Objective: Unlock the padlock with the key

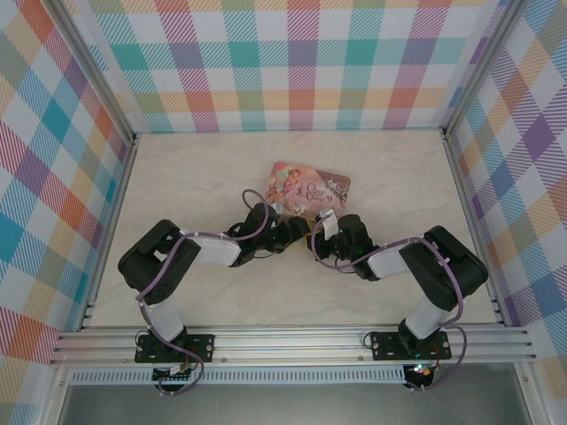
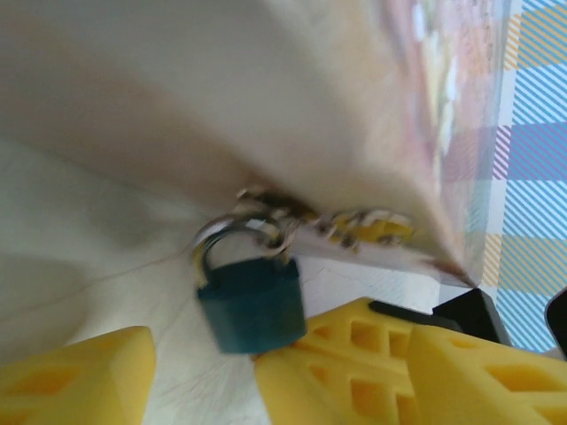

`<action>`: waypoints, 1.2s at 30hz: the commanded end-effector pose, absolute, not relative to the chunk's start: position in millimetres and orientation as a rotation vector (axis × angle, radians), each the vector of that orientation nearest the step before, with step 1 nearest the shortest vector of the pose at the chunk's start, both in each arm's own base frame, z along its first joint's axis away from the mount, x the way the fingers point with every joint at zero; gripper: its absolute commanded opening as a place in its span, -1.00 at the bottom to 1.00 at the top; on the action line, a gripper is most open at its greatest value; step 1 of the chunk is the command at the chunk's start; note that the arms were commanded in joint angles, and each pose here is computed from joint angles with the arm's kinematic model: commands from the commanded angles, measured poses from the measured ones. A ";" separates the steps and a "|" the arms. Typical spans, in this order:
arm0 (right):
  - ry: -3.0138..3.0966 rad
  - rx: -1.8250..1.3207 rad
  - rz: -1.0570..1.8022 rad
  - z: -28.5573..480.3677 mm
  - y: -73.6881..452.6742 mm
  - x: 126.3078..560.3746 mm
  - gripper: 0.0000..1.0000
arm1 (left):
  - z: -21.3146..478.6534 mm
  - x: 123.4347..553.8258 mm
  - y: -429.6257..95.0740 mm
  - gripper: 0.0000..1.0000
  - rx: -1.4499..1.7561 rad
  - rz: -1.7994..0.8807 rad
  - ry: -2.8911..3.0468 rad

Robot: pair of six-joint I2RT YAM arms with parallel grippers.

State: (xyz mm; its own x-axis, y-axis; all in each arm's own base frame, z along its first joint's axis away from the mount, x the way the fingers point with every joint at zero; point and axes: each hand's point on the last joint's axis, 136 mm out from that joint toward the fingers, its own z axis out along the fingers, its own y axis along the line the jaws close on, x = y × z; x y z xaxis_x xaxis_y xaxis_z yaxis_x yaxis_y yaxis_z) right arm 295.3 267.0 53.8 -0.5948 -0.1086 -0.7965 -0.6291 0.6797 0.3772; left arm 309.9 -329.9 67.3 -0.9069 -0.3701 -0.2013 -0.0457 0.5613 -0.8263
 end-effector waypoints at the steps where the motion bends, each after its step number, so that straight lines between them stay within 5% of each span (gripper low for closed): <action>1: 2.069 -0.550 0.954 73.6 278.3 289.4 -0.97 | 77.7 298.5 -312.0 0.59 -0.315 -1.202 2.444; 9: 2.176 -0.335 1.103 92.2 281.1 284.0 -0.98 | 106.8 297.2 -282.3 0.60 -0.366 -1.216 2.302; 36: 2.298 -0.154 1.183 103.1 294.6 272.3 -0.97 | 93.0 306.1 -324.9 -0.32 -0.532 -1.483 2.237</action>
State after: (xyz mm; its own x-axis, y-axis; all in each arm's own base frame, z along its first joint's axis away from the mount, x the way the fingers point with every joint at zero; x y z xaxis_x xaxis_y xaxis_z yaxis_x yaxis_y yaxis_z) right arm 267.0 283.3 76.5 -0.8692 0.1189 -0.4799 -0.2945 0.6552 0.6957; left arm 301.1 -310.9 73.5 -0.8454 -0.5209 -0.1181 -0.1339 0.4208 -0.8972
